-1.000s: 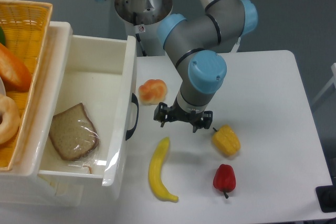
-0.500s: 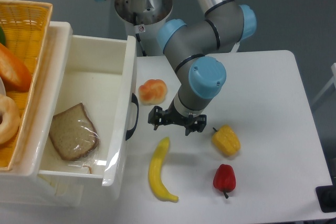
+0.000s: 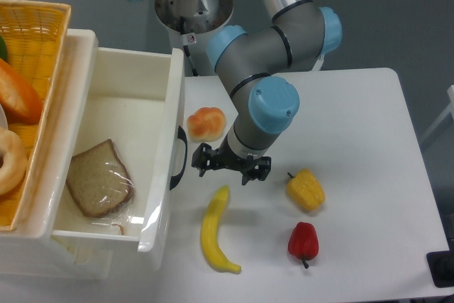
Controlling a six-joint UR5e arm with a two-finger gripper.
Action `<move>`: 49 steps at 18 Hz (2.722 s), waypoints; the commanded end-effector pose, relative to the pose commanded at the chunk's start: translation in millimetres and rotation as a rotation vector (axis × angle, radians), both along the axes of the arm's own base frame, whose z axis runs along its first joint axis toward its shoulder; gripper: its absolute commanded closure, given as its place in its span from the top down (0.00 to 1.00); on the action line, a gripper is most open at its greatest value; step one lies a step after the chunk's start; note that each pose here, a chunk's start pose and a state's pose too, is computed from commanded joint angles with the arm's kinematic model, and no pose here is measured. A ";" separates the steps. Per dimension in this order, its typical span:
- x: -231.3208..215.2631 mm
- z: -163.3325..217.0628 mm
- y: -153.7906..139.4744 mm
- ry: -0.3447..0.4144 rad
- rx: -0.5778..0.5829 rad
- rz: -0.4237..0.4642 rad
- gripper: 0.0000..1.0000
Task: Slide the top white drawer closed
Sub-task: 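Bring the gripper against the drawer front beside its black handle, then push the white drawer front into the cabinet with the gripper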
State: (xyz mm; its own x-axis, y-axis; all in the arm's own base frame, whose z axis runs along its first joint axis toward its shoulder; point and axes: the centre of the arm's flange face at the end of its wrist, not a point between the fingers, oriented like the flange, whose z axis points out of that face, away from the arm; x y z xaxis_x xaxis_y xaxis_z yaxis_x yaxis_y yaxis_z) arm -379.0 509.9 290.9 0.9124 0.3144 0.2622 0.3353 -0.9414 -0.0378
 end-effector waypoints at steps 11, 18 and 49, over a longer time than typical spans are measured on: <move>11.9 0.9 8.3 0.002 0.000 -0.025 1.00; 16.1 1.9 11.1 0.003 0.003 -0.037 1.00; 104.5 16.9 57.8 -0.020 0.045 -0.164 1.00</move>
